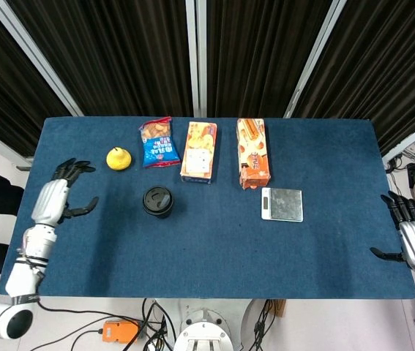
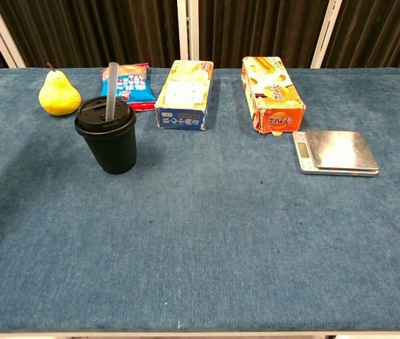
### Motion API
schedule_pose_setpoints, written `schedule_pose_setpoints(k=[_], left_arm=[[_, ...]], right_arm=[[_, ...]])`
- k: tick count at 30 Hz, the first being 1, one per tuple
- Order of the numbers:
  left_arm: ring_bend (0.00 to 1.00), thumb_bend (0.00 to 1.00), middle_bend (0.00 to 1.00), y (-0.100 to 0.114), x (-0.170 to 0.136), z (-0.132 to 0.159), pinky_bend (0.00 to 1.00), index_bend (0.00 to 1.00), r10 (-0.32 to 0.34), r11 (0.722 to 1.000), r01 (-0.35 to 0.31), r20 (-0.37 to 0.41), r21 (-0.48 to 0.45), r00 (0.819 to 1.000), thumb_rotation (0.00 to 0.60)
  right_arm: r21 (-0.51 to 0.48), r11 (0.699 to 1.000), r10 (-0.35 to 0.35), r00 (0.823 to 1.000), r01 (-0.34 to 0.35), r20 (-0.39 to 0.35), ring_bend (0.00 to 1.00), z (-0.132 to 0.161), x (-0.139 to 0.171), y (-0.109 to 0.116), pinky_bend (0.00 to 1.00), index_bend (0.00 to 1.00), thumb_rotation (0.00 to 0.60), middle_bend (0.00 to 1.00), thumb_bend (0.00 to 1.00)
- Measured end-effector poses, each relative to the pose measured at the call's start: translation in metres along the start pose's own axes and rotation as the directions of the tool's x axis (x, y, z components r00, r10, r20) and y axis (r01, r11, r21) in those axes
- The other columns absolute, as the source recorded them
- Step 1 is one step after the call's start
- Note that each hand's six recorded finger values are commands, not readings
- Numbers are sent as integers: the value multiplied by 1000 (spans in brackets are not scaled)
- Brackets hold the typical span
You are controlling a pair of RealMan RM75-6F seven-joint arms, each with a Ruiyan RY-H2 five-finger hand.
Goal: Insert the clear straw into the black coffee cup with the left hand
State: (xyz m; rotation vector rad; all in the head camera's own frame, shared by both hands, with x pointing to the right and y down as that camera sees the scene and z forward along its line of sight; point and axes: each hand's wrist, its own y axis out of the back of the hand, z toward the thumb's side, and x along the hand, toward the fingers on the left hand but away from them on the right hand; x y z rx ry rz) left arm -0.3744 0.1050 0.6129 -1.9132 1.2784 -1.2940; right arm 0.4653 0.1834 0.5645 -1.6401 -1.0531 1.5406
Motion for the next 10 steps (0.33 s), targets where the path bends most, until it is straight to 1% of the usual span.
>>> schedule_pose_setpoints(k=[2, 3, 6, 8, 10], left_arm=[[0, 222, 148, 7, -11, -15, 0, 230, -7, 993, 11, -31, 118, 1000, 600], [0, 211, 148, 10, -19, -24, 0, 226, -9, 982, 18, -50, 186, 999, 600], [0, 186, 140, 17, -43, -43, 0, 211, 11, 950, 20, -97, 312, 995, 600], [0, 182, 139, 22, -56, -51, 0, 206, 35, 939, 7, -118, 344, 992, 600], [0, 180, 137, 27, -73, -59, 0, 197, 65, 934, -11, -141, 357, 988, 600]], right_arm=[[-4, 1000, -4, 1000, 4, -3, 0, 0, 2, 1, 25, 0, 600, 55, 108], [-6, 1000, -6, 1000, 6, -4, 0, 0, 3, 1, 24, 0, 600, 55, 108], [-18, 1000, -21, 1000, 21, -6, 0, -1, 6, 4, 24, 0, 600, 53, 109], [-25, 999, -35, 999, 35, -6, 0, -1, 8, 6, 23, 0, 600, 53, 109], [-33, 999, -42, 999, 42, -6, 0, -2, 10, 8, 23, 0, 600, 53, 109]])
